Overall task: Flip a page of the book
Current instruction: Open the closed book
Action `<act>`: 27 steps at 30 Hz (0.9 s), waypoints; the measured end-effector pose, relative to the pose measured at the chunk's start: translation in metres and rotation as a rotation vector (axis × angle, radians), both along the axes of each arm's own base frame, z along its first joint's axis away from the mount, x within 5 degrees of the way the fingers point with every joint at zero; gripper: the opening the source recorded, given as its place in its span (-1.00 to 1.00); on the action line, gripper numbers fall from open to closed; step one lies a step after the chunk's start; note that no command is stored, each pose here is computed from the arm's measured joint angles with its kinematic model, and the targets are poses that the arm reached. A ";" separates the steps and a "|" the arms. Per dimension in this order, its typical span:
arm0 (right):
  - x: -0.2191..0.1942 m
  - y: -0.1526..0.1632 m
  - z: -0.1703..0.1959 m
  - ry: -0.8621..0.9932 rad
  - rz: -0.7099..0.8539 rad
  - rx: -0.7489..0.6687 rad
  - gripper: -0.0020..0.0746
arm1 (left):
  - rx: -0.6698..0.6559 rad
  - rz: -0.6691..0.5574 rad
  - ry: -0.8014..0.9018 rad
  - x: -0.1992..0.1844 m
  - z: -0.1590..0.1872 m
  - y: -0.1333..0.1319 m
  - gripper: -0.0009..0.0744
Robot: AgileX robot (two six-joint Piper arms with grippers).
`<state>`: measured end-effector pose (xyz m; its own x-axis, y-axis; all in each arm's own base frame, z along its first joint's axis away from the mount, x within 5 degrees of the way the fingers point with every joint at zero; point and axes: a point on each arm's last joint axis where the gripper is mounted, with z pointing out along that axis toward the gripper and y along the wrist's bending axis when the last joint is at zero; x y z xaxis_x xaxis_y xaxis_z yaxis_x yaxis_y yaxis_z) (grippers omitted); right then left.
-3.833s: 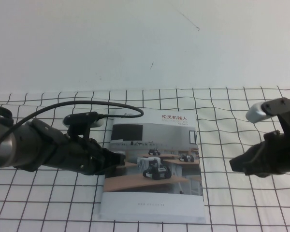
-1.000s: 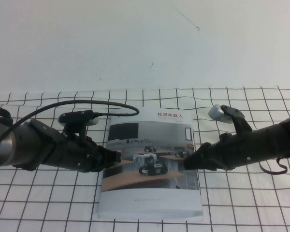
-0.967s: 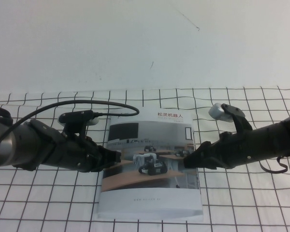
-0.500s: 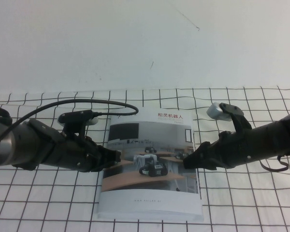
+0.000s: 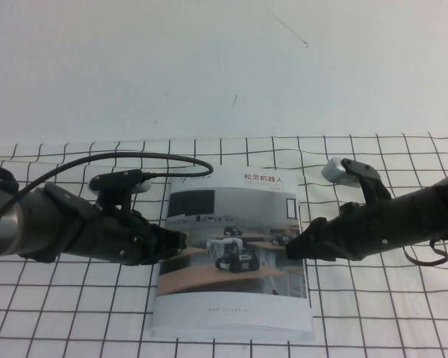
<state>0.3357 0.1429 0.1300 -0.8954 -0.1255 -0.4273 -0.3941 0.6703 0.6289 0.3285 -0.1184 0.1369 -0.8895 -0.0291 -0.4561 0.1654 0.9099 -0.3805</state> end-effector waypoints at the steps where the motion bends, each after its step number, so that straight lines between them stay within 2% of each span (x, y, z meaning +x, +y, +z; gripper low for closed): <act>1: 0.000 0.000 0.000 0.002 0.000 -0.003 0.12 | 0.000 0.000 0.000 0.000 0.000 0.000 -0.98; 9: -0.002 0.001 -0.017 0.069 0.016 0.007 0.11 | 0.000 0.000 0.000 0.000 0.000 0.000 -0.98; 18: -0.002 0.003 -0.017 0.065 0.030 0.043 0.12 | 0.000 0.000 0.000 0.000 0.000 0.000 -0.98; 27: -0.002 0.014 -0.005 0.052 0.050 0.240 0.11 | 0.000 0.001 0.000 0.000 0.000 0.000 -0.98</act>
<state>0.3333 0.1568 0.1253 -0.9122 -0.0710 -0.4035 -0.3859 0.4801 0.7878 0.3286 -0.1179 0.1369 -0.8894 -0.0304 -0.4561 0.1641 0.9101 -0.3805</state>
